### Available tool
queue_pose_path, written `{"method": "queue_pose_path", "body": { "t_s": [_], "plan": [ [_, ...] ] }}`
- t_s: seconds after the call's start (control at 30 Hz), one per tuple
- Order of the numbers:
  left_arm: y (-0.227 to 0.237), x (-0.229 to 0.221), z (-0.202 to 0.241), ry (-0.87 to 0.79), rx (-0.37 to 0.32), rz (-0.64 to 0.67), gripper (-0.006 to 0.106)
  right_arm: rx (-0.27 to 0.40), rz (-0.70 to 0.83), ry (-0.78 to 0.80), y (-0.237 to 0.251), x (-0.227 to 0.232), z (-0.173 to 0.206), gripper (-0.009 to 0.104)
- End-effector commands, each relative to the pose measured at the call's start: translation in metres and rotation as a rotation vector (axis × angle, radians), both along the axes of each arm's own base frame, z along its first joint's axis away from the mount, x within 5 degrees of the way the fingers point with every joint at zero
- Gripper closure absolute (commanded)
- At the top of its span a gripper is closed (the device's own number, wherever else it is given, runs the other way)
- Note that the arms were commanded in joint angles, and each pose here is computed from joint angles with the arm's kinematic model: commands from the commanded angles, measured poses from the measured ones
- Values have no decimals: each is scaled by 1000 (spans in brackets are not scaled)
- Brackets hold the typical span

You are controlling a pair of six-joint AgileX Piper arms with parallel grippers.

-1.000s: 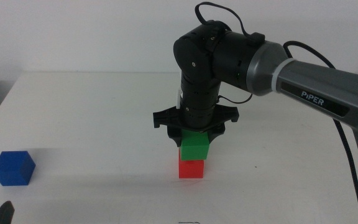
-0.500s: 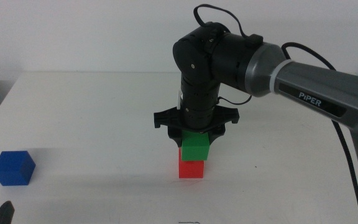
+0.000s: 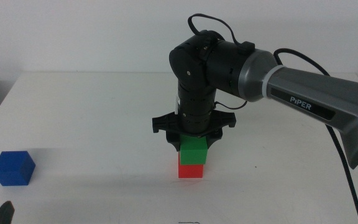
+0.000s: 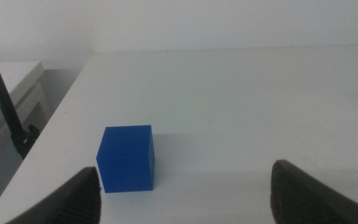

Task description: Stack red cubes first, then green, then blue cubes in a specific spot.

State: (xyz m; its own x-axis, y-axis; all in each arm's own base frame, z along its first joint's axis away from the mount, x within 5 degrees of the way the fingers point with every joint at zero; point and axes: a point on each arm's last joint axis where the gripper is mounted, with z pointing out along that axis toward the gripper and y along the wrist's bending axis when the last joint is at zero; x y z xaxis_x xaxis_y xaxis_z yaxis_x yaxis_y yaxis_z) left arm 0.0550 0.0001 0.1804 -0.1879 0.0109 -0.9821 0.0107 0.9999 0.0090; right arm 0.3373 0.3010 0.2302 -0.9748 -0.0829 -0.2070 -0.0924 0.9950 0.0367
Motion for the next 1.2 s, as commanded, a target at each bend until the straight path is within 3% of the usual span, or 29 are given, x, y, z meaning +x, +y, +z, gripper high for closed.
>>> {"method": "queue_pose_path", "body": {
  "t_s": [0.0,0.33,0.37,0.7,0.9,1.17],
  "plan": [
    [-1,0,9,-103,-14,-5,7,64,4,-99,-2,0,35,96],
    [-1,0,9,-103,-14,-5,7,57,7,-113,-3,1,35,86],
    [-1,0,9,-103,-14,-5,7,67,14,-122,0,0,36,64],
    [-1,0,9,-103,-14,-5,7,68,30,-129,0,1,36,32],
    [-1,0,9,-103,-14,-5,7,67,43,-129,1,1,36,25],
    [-1,0,9,-103,-14,-5,7,76,106,-236,-30,-22,108,25]
  ]
}}
